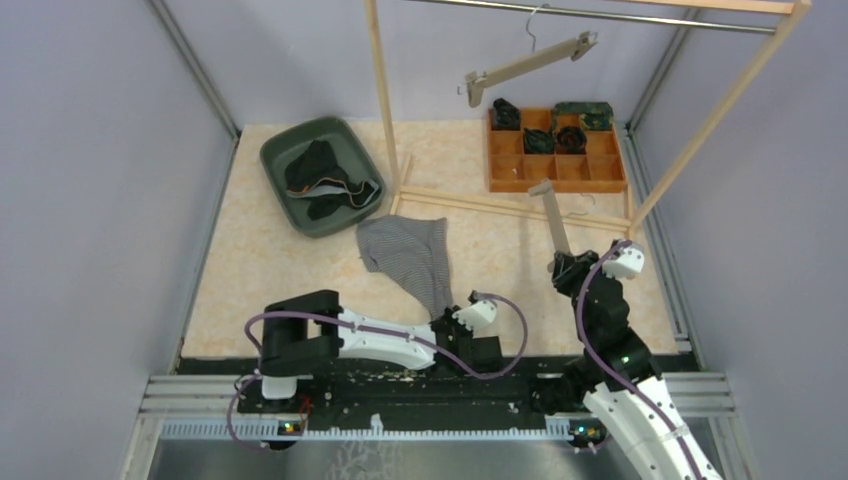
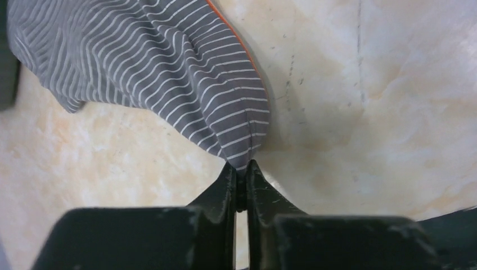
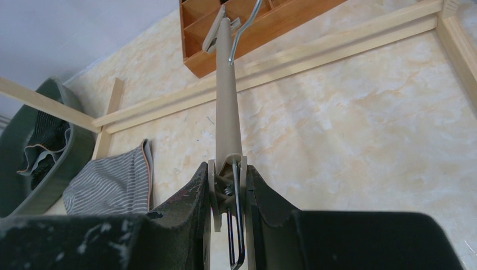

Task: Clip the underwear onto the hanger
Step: Adjust the underwear at the center of the board.

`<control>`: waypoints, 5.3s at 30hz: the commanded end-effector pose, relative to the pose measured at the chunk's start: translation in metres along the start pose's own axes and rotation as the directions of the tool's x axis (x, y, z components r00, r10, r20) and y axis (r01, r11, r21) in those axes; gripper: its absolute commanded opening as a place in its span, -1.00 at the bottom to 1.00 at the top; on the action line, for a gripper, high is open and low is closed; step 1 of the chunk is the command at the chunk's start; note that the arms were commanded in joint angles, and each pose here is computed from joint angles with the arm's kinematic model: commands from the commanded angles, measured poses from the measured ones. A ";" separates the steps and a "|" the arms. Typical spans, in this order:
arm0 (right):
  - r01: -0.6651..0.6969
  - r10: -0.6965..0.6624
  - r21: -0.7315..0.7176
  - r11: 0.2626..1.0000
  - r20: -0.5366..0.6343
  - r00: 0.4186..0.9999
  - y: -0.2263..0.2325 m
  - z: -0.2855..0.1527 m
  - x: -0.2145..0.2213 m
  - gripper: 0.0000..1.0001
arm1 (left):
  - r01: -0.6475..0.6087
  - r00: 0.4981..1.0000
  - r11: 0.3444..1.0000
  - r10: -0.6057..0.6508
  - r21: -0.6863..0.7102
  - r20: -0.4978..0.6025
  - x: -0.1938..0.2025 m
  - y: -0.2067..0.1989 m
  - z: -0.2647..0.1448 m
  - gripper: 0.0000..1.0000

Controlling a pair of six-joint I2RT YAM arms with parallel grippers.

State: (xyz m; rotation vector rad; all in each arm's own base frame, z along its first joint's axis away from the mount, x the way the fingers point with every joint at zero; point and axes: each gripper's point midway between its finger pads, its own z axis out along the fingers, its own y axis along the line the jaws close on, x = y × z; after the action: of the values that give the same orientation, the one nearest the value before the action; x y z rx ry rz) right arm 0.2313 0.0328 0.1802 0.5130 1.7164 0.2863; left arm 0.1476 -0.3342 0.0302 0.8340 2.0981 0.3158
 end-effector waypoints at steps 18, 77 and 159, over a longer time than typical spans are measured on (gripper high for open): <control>-0.053 0.057 -0.052 0.997 0.082 0.995 0.018 0.000 -0.030 -1.00 | 0.359 0.609 0.599 -0.731 0.716 0.307 -0.109 0.077 -0.122 -1.00; -0.047 0.052 -0.078 0.996 0.062 0.997 0.022 0.001 -0.024 -1.00 | 0.722 0.606 0.587 -0.792 0.367 0.073 -0.003 0.144 0.035 0.55; -0.242 0.223 -0.262 0.934 -0.100 0.970 0.067 0.006 0.006 -1.00 | 0.222 0.592 0.872 -0.476 0.436 0.650 -0.245 0.248 -0.048 -1.00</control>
State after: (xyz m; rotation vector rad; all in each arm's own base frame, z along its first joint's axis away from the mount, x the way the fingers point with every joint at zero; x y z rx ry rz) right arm 0.2407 0.0989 0.1680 0.5070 1.7568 0.7075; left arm 0.3455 -0.2879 0.3202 0.4010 1.4997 -0.4576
